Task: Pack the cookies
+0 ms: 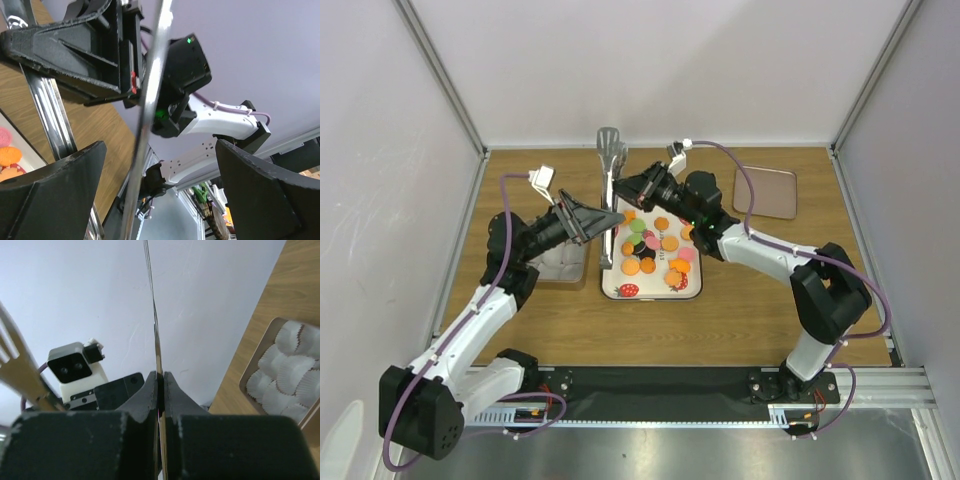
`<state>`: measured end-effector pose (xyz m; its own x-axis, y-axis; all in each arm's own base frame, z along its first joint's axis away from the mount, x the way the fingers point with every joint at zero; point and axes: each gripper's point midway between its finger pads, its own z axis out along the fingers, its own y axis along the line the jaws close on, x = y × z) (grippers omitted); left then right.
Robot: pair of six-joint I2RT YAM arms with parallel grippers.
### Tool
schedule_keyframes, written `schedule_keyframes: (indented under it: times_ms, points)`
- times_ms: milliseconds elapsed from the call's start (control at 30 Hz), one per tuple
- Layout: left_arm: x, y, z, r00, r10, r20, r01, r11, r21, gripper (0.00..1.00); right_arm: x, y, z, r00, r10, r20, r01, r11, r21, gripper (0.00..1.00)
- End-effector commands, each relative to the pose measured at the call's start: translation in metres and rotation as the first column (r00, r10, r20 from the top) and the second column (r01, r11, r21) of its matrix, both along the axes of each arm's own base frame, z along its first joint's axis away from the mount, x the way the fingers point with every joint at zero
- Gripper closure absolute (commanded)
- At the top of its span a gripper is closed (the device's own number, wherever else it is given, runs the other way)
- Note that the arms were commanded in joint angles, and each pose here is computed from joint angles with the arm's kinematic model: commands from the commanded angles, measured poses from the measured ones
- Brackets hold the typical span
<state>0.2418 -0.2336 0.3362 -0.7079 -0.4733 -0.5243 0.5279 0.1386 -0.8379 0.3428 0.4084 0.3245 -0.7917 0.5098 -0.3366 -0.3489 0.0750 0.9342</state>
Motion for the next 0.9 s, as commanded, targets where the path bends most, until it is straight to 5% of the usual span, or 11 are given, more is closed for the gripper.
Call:
schedule_keyframes:
  times_ms: [0, 533, 867]
  points:
    - [-0.007, -0.001, 0.002, 0.999, -0.024, 0.021, 0.024, 0.999, -0.024, 0.02, -0.028, -0.010, 0.080, 0.993, -0.036, 0.109, 0.006, 0.966, 0.258, 1.00]
    - [0.007, 0.027, 0.004, 0.996, 0.077, 0.038, -0.077, 0.997, 0.014, 0.00, -0.027, -0.065, 0.091, 0.977, -0.171, 0.129, 0.139, 0.965, 0.224, 1.00]
    - [0.003, 0.022, 0.014, 0.997, 0.005, 0.076, -0.002, 0.999, -0.041, 0.00, -0.030, -0.042, 0.093, 0.980, -0.141, 0.142, 0.105, 0.966, 0.238, 1.00]
